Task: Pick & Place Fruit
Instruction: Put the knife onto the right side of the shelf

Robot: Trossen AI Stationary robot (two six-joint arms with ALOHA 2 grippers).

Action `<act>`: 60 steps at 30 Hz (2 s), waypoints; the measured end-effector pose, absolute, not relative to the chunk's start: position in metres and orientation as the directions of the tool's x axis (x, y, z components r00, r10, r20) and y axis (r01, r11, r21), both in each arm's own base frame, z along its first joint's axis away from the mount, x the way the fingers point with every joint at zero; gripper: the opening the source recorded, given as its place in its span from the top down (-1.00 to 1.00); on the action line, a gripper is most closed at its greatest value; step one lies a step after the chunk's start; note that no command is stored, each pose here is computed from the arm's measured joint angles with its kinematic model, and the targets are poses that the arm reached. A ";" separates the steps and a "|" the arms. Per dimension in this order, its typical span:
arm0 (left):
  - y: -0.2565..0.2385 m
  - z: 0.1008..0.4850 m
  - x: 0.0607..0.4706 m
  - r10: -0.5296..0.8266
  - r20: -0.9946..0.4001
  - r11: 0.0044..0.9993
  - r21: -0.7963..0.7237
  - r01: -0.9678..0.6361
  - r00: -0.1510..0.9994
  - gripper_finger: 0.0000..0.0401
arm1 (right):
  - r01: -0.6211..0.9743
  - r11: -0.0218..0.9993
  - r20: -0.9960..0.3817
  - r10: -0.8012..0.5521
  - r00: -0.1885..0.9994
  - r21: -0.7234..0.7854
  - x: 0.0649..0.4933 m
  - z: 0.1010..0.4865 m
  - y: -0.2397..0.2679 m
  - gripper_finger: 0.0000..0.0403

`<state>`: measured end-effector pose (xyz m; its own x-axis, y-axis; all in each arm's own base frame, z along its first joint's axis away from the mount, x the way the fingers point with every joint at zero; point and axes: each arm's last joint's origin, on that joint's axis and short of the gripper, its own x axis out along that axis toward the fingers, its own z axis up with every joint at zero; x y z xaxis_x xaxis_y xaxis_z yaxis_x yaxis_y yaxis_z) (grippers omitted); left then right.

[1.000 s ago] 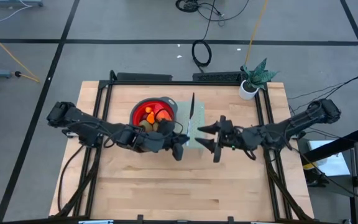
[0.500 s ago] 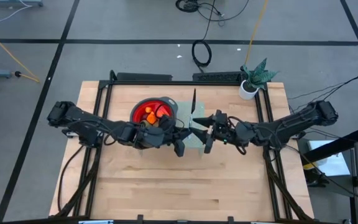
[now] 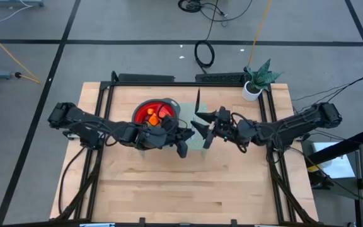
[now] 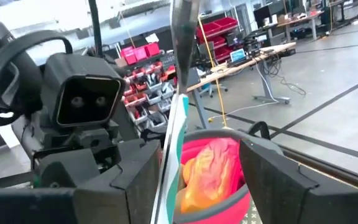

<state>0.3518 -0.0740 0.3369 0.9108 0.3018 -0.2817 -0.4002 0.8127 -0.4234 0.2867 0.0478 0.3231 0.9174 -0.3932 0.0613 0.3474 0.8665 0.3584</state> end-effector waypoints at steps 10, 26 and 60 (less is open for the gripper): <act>-0.069 0.344 0.351 0.323 -0.308 0.808 -0.402 -0.430 0.895 0.87 | 0.342 0.865 0.100 -0.402 0.910 0.367 0.287 0.327 0.045 0.18; -0.067 0.344 0.352 0.321 -0.309 0.805 -0.409 -0.430 0.895 0.87 | 0.276 0.885 0.123 -0.343 0.931 0.376 0.289 0.329 0.045 0.86; -0.071 0.344 0.352 0.268 -0.318 0.810 -0.437 -0.391 0.910 0.21 | 0.297 0.870 0.078 -0.353 0.932 0.393 0.289 0.324 0.046 0.95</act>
<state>0.3518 -0.0707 0.3444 0.9096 0.2677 -0.3177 -0.3910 0.8102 -0.4368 0.2892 0.0461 0.3235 0.9324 -0.3530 0.0775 0.2968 0.8702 0.3932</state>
